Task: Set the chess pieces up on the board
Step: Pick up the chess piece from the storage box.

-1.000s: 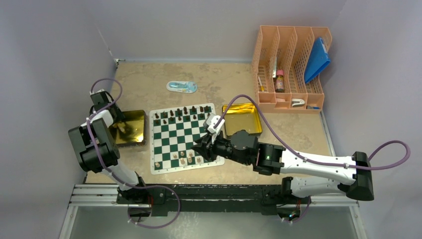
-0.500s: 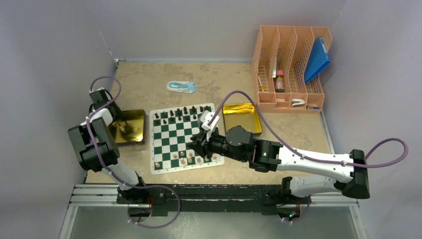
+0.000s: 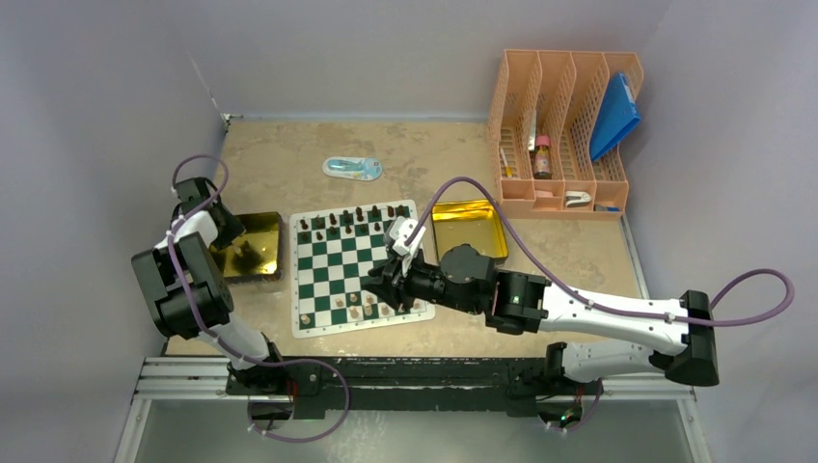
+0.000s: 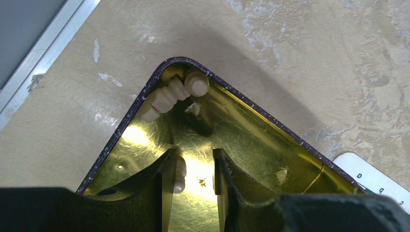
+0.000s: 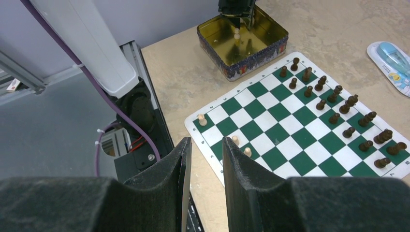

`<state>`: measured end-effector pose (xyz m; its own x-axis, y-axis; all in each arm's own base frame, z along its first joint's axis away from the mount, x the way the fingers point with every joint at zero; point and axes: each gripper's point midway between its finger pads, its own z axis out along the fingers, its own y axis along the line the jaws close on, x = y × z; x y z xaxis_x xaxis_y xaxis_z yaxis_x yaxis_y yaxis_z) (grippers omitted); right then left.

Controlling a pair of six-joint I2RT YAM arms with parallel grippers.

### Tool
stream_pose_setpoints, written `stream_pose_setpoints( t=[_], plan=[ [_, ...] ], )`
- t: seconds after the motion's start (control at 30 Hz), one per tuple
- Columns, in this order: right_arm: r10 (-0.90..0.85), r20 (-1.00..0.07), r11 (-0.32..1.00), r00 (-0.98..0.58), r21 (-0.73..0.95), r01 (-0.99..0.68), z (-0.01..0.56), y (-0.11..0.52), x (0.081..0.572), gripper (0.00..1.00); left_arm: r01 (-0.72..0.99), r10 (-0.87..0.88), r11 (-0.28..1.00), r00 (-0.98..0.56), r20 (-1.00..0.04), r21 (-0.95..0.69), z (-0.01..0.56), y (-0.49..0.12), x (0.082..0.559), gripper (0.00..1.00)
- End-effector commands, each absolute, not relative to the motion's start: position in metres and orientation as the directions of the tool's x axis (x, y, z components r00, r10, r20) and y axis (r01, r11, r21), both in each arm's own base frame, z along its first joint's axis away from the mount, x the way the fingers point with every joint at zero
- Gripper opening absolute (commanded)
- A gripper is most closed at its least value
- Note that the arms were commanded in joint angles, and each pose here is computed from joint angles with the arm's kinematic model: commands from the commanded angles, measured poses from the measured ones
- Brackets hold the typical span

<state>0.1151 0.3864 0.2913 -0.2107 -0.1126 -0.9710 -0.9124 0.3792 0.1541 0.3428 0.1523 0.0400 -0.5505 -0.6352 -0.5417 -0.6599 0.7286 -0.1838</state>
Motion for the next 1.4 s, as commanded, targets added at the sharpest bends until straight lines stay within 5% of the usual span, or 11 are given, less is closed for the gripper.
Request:
stream_pose_setpoints(
  t=[0.0,1.37],
  plan=[
    [-0.048,-0.978,0.353,-0.204,0.174,-0.919,0.312,0.384,0.111,0.32,-0.689,-0.634,0.705,-0.505,-0.585,-0.169,0.058,0.162,0.337,0.33],
    [-0.001,-0.977,0.311,-0.213,0.202,-0.929,0.334,0.378,0.102,0.33,-0.715,-0.650,0.687,-0.527,-0.548,-0.127,0.045,0.151,0.317,0.27]
  ],
)
